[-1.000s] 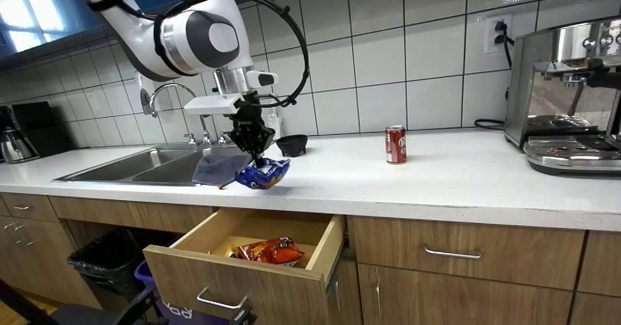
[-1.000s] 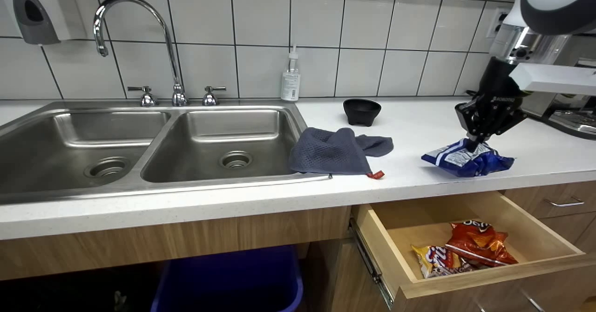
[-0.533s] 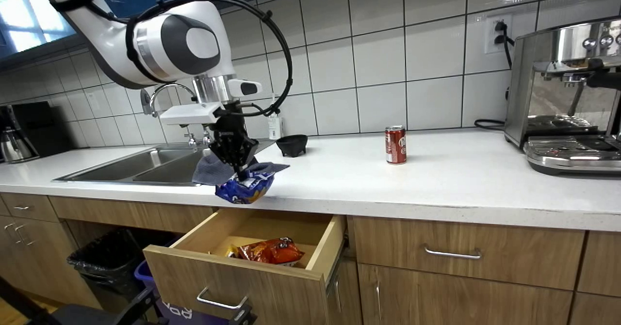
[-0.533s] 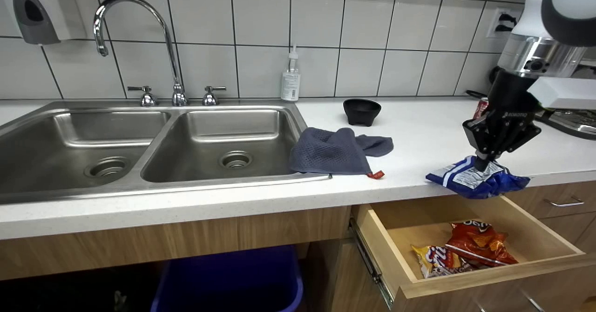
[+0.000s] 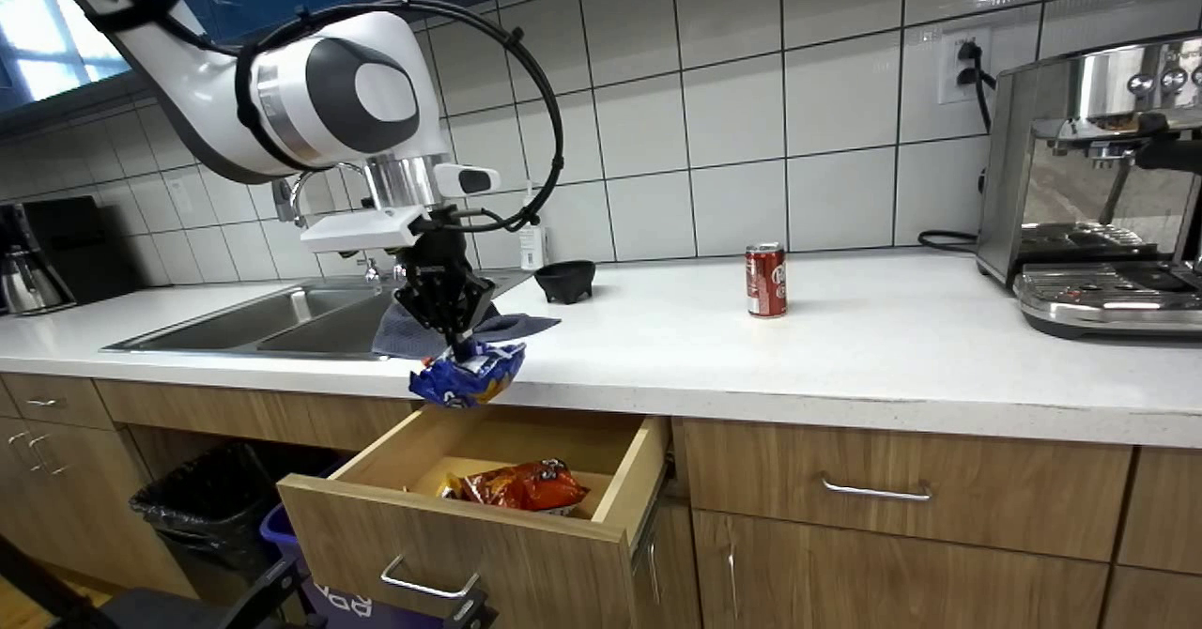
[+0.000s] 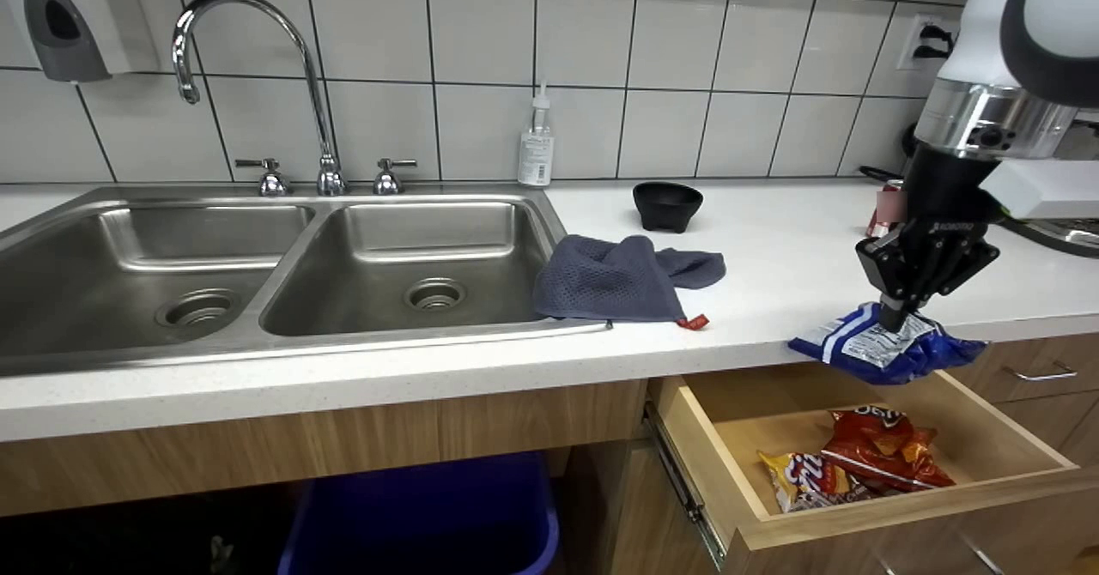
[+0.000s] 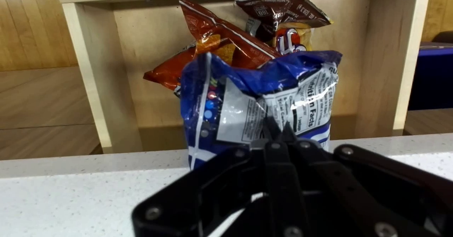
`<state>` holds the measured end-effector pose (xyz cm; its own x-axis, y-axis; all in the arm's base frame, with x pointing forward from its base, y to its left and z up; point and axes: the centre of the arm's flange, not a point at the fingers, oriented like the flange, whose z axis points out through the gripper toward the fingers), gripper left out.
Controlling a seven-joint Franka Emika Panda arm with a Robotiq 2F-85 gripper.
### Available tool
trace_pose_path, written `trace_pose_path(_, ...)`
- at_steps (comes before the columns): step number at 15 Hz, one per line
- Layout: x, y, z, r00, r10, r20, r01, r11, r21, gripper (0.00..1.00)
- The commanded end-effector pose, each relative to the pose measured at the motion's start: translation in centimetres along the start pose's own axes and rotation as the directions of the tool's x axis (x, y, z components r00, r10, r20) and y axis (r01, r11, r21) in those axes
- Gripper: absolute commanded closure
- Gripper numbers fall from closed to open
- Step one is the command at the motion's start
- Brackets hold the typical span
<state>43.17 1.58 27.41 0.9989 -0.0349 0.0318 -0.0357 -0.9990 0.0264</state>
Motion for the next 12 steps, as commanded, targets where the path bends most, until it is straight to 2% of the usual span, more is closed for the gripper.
trace_pose_path(1, 0.7, -0.4, 0.6, 0.998, -0.056, 0.026, 0.057, 0.998, -0.016, 1.00)
trace_pose_path(12, 3.9, -3.3, 4.4, 0.979, -0.184, 0.091, 0.186, 0.983, -0.008, 1.00)
